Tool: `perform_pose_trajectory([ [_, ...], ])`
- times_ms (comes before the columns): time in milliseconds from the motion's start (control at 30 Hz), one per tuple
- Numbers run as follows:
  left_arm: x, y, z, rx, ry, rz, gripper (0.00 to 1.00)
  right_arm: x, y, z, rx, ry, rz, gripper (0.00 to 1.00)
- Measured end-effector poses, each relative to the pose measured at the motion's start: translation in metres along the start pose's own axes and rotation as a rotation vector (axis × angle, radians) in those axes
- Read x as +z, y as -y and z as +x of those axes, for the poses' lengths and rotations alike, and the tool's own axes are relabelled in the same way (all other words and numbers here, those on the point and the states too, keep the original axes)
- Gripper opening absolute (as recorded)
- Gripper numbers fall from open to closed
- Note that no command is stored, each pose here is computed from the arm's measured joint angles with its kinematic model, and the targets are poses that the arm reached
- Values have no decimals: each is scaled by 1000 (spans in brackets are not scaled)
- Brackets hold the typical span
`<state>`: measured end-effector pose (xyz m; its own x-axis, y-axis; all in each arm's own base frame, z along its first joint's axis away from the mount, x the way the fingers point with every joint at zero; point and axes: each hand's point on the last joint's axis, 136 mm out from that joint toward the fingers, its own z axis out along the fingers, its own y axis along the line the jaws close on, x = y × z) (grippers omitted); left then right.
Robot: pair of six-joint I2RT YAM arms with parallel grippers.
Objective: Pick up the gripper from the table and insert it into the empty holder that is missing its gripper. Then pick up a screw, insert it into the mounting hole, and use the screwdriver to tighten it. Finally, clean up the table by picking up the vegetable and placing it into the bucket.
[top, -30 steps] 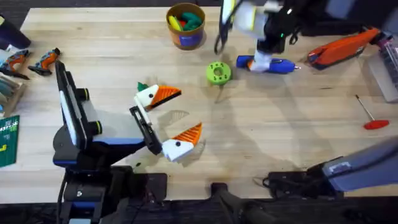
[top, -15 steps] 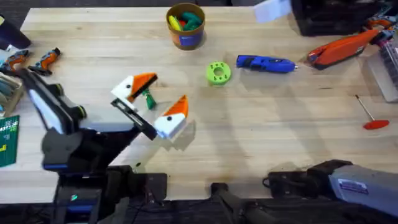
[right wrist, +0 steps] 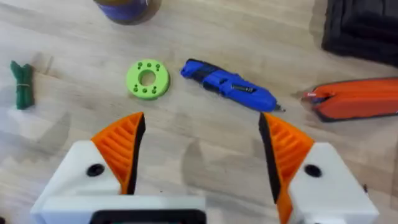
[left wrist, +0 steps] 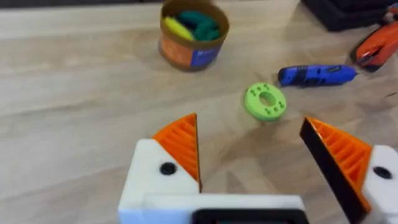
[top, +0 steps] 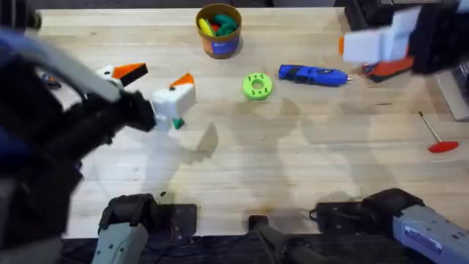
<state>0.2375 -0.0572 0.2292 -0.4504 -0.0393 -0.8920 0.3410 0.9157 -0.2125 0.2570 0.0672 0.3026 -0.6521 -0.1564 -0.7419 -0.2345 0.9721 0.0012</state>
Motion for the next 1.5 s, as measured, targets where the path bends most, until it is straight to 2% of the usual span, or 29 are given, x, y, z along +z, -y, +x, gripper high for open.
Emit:
perform_pose_trajectory([
  [133,14,-12,-3,-70,-137,-16,985,19,0,32,37,-19,1,981],
  [233,29,-21,-10,-96,-186,-21,985,40,0,61,53,-76,4,982],
  [367,45,-32,-2,-127,-243,-28,985,53,1,81,64,-132,8,983],
  [500,57,-50,16,-190,-332,-99,985,53,1,79,71,-124,8,983],
  [600,55,-60,32,-250,-444,-215,985,53,1,78,73,-119,7,982],
  [733,49,-58,34,-296,-536,-344,985,53,1,78,74,-117,7,981],
  [833,52,-52,41,-357,-608,-418,985,53,1,78,74,-117,8,982],
  [1033,74,-65,88,-515,-783,-569,985,53,1,78,74,-117,7,982],
  [1133,81,-70,107,-605,-833,-641,986,53,1,79,74,-120,8,982],
  [1267,91,-74,119,-680,-845,-690,978,53,1,80,74,-126,8,982],
  [1500,102,-87,142,-724,-902,-735,976,53,1,84,73,-143,9,982],
])
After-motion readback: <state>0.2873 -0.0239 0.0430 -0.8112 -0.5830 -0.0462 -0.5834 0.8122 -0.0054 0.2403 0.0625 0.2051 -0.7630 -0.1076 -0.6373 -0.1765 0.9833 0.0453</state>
